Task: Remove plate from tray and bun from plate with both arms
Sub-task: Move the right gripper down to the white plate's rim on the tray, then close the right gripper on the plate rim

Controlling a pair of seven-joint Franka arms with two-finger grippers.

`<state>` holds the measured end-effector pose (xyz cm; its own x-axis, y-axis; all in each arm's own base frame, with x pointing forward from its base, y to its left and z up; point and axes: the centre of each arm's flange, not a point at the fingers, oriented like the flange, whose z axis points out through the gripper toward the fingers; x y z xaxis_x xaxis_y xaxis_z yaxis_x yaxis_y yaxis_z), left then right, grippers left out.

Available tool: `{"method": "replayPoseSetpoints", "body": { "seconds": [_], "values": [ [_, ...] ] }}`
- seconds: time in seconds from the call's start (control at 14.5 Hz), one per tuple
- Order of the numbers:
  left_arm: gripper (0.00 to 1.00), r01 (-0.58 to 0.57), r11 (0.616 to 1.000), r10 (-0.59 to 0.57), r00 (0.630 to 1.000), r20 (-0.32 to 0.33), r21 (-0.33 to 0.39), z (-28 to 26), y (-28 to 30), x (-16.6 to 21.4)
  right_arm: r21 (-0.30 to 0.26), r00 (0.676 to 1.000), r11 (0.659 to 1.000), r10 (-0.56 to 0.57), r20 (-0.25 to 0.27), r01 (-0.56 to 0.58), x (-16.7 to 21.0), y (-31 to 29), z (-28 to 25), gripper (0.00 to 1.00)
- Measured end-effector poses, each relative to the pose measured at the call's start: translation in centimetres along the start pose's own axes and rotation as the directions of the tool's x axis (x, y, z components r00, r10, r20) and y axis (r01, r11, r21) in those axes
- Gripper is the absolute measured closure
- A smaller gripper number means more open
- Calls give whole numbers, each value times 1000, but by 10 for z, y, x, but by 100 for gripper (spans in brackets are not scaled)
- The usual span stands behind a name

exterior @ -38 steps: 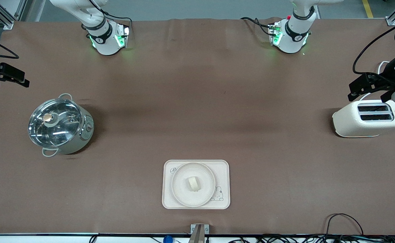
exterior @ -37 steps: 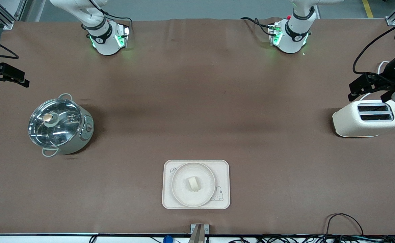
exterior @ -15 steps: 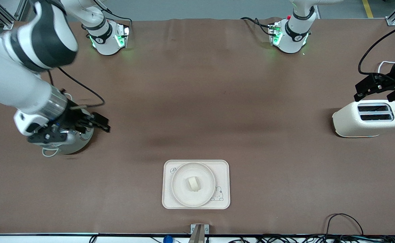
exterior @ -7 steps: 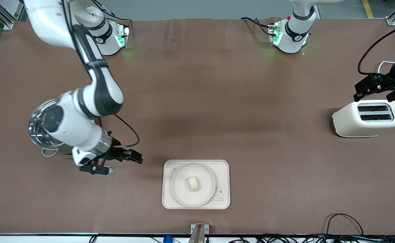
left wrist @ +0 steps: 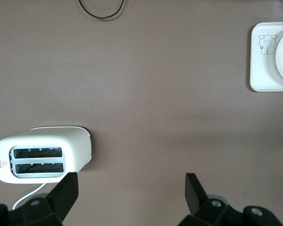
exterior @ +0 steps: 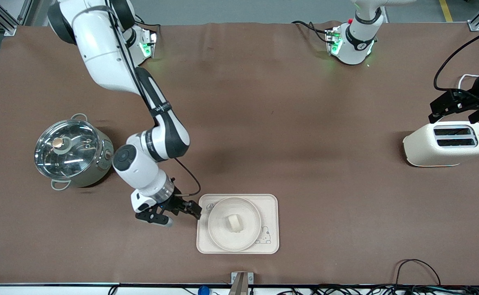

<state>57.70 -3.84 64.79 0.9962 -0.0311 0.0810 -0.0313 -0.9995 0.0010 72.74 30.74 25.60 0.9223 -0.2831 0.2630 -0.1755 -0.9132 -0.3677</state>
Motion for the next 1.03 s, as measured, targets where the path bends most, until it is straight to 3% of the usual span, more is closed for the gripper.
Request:
{"method": "replayPoseSetpoints", "body": {
  "seconds": [0.34, 0.48, 0.76, 1.03],
  "values": [
    [0, 0, 1000, 0, 1000, 0, 0, 0, 0, 0, 8, 999, 999, -43, -14, 43, -6, -8, 48, 0],
    [0, 0, 1000, 0, 1000, 0, 0, 0, 0, 0, 7, 997, 998, -66, -27, 67, -12, -4, 65, 4],
    [0, 0, 1000, 0, 1000, 1, 0, 0, 0, 0, 3, 994, 995, -102, -40, 102, -23, -1, 91, 21],
    [0, 0, 1000, 0, 1000, 1, 0, 0, 0, 0, -6, 981, 982, -188, -51, 188, -21, 1, 95, 25]
  ]
}}
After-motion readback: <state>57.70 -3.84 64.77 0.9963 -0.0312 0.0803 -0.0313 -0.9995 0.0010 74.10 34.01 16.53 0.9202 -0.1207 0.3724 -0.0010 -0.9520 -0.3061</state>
